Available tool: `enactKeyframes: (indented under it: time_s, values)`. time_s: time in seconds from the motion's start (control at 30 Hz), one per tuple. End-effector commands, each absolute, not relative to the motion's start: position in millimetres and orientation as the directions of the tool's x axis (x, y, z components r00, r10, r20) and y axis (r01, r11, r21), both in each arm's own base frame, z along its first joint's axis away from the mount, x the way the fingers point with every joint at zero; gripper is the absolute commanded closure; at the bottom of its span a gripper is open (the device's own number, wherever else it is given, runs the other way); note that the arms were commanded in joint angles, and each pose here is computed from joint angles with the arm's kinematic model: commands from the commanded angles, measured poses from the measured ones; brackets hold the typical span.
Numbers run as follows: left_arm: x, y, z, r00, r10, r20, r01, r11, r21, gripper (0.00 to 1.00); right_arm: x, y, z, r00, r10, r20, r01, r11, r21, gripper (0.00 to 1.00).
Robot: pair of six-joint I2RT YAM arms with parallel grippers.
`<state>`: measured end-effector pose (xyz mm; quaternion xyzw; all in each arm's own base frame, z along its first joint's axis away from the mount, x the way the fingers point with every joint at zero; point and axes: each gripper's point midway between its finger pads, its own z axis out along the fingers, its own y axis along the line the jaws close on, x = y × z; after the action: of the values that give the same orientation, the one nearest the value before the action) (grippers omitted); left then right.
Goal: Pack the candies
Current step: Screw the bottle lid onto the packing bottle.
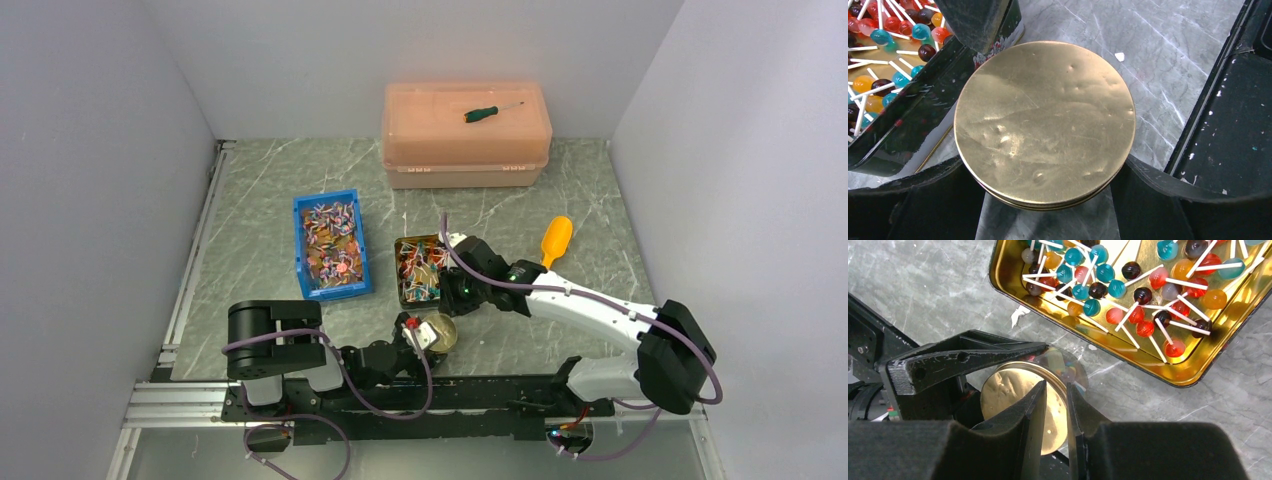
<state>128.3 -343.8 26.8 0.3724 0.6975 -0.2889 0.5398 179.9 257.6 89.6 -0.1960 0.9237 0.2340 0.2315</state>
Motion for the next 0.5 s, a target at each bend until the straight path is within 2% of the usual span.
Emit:
enactKeyframes:
  time_s: [0.0,0.47]
  values:
    - [128,-351,45,-0.119,0.152,-0.981,0.841,0.54,-0.018,0.84,184,262,86,-0.807,-0.255,-0.533,-0.484,0.802,0.35,0.77]
    - [132,-349,44,-0.117,0.157,-0.981,0.827,0.562,-0.008,0.84,157,253,61,-0.846,-0.275,-0.457,-0.475,0.78,0.408,0.84]
